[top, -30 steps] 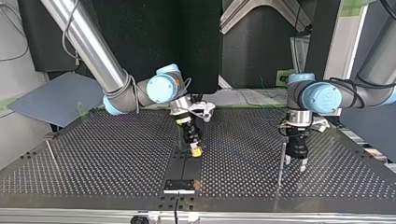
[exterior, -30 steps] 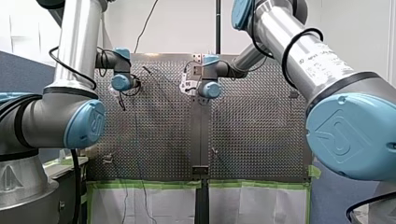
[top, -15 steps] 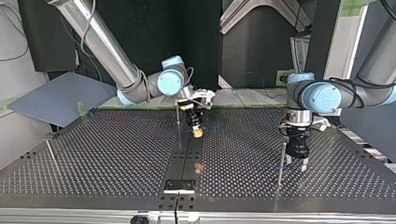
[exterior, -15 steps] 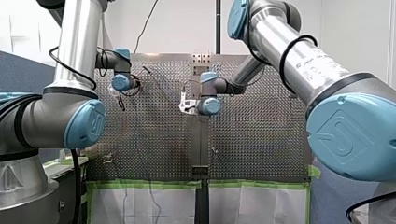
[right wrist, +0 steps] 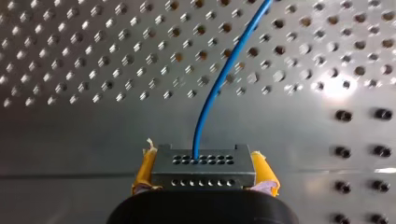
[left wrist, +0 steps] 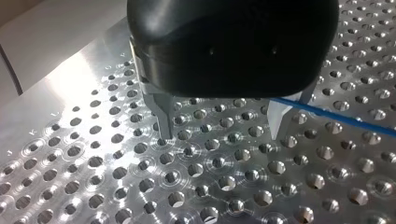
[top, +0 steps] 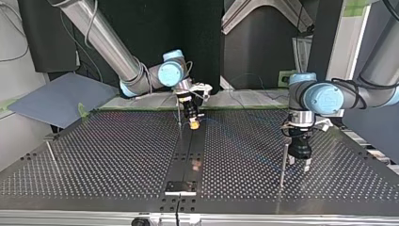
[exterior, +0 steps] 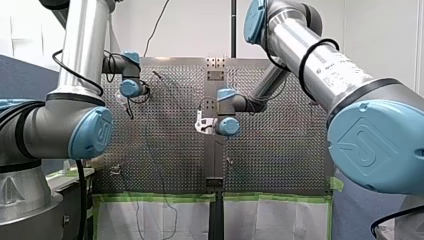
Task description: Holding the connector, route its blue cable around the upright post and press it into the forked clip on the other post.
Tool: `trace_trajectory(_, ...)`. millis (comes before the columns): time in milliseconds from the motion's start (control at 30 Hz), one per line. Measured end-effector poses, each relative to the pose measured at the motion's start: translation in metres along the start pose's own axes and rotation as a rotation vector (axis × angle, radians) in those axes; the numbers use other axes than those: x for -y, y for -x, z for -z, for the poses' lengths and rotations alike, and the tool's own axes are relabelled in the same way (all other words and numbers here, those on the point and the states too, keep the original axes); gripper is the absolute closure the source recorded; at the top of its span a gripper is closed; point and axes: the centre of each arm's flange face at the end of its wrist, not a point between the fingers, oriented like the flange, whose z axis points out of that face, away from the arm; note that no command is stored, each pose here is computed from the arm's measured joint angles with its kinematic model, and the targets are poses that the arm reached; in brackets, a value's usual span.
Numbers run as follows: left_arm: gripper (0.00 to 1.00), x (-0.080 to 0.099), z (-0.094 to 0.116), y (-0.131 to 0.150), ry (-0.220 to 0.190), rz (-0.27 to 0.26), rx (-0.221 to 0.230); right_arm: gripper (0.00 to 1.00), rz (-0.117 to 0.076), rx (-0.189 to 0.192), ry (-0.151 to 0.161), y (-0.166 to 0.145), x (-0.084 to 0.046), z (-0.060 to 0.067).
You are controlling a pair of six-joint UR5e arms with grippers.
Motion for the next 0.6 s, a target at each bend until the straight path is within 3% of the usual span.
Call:
trace_trajectory(300,0.0,0.001,0.0,-0.001,0.0,0.001,-0.003,1.0,0.003,0.02,0.03,0.041,-0.008,0.015)
trace_trajectory(600,0.0,0.001,0.001,-0.001,0.0,0.001,-0.004,1.0,0.037,0.094,0.086,0.122,-0.01,0.044)
